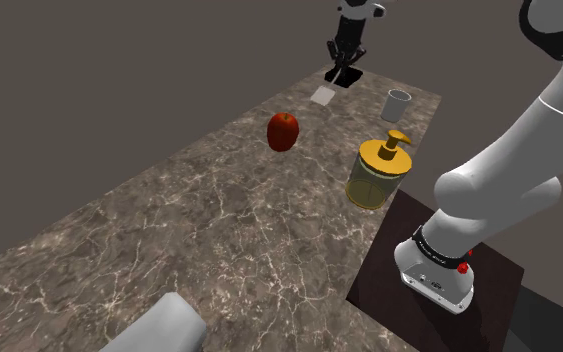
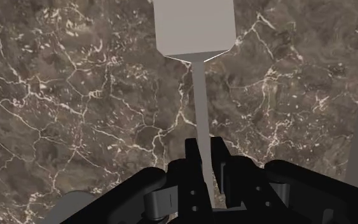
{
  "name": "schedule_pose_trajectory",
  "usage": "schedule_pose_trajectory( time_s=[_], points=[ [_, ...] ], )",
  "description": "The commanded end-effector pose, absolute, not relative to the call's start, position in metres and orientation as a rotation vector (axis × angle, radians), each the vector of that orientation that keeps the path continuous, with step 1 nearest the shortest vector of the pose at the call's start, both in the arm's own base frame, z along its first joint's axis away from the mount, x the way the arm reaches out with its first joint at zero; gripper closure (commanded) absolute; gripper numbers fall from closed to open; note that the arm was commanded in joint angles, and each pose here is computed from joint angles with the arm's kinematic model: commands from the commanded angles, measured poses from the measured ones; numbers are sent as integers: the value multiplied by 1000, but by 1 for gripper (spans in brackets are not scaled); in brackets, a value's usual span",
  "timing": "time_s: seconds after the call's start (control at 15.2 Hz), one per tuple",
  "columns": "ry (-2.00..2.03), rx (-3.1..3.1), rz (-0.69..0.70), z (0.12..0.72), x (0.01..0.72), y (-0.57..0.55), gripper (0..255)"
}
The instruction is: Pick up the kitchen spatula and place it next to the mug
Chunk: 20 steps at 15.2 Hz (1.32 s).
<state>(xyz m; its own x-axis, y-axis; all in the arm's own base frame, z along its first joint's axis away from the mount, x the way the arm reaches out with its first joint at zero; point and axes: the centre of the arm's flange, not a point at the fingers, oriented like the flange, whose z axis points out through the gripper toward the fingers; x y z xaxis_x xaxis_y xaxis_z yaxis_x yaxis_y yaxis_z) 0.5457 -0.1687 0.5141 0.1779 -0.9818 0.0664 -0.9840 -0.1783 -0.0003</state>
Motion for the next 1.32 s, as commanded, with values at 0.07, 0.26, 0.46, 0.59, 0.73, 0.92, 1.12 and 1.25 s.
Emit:
schedule_pose_trajectory(
  time_s=[0.07, 0.26, 0.46, 0.59, 0.73, 0.92, 1.12, 1.25],
  points=[
    [-1984, 2380, 80, 512, 533, -207, 255],
    [-1984, 2380, 80, 512, 521, -245, 255],
    [-1984, 2380, 80, 512, 510, -283, 255],
    [-1984, 2380, 80, 512, 502, -309, 255],
    [-1984, 2380, 80, 512, 495, -334, 255],
    [-1984, 2380, 80, 512, 483, -372, 255],
    [-1984, 2380, 80, 512, 472, -410, 255],
    [-1984, 2380, 80, 512, 464, -435, 255]
  ],
)
